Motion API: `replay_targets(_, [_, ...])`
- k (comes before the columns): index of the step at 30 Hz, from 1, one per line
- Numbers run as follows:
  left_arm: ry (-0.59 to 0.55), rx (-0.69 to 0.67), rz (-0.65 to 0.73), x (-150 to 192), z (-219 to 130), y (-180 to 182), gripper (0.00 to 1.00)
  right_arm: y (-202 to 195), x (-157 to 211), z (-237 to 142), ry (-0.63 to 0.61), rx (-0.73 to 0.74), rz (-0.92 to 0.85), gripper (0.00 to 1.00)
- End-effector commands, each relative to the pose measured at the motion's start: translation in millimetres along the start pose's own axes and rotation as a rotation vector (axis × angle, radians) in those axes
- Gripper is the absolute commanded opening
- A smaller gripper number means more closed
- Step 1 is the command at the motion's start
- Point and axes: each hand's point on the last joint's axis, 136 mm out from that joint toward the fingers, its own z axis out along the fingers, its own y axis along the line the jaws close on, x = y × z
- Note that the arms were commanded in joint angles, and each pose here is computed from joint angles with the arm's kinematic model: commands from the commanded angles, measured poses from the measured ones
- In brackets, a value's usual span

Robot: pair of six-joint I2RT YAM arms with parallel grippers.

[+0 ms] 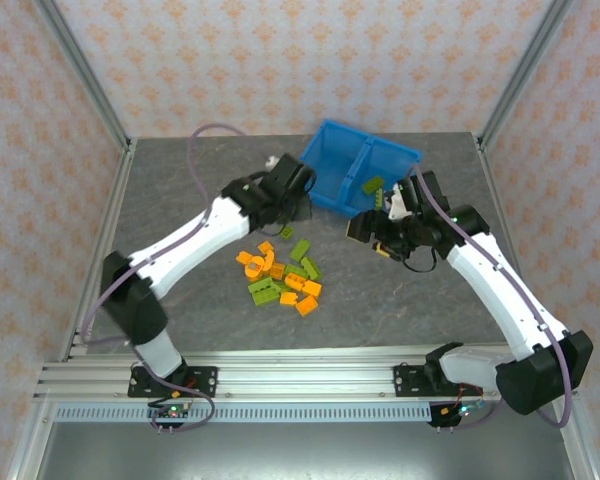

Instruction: Sort the legos into containers by color

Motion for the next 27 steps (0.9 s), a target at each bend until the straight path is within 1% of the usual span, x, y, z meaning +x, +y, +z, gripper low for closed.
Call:
replay_targets(1, [-0.069,-0.05,0.176,-32.5,38.6,-17.9,0.18,3.7,-15.6,-11.2,-0.087,0.019,0.013,0.75])
replay_targets(3, [-0.094,-0.054,0.201,-51.0,60.5,-29.3,0.18,0.8,-14.4,-12.5,-0.086,0.037,0.013,0.75])
replay_targets(5, [-0.118,-0.085,0.218,-68.0,85.1,-33.6,0.18,3.5,-12.0,-24.5,-0.111,0.026,0.001,0.75])
replay_targets(9, [-0.173,-0.216,0.237,-87.0,122.4,-22.0,0.17,3.0,-8.7,-37.9,-0.135,0.035,-0.011,0.75])
replay_targets(11, [-0.168,-0.252,0.214,-87.0,139.4,-14.0,0.17,0.7,-6.8,-44.5,-0.156,0.04,-0.01,0.75])
replay_targets(14, [-0.136,-0.21,0.167,-79.6,163.9,-12.9,0.18,-3.1,-4.3,-48.8,-0.172,0.049,-0.005,0.75])
replay_targets(15, [-0.133,-0.195,0.161,-78.2,168.3,-15.0,0.2,-3.3,-3.4,-49.9,-0.173,0.048,-0.004,0.75])
replay_targets(16, [-0.13,-0.181,0.16,-76.6,172.7,-17.2,0.24,-3.4,-2.3,-50.0,-0.169,0.047,-0.004,0.75])
replay_targets(17, [-0.129,-0.165,0.158,-76.2,174.4,-20.1,0.3,-3.9,-1.6,-50.2,-0.167,0.048,-0.002,0.75])
replay_targets(19, [-0.13,-0.139,0.153,-78.0,171.4,-25.3,0.38,-4.4,-0.8,-50.6,-0.166,0.049,-0.001,0.75])
replay_targets(22, [-0.147,-0.111,0.136,-88.6,150.8,-31.0,0.41,-4.3,-2.3,-50.5,-0.173,0.049,0.002,0.75])
replay_targets(25, [-0.17,-0.068,0.118,-102.1,118.8,-38.9,0.45,-3.3,-4.9,-47.5,-0.176,0.044,0.008,0.76])
replay_targets(27, [-0.173,-0.044,0.104,-108.7,93.2,-41.5,0.45,-1.6,-6.7,-45.7,-0.173,0.041,0.008,0.76])
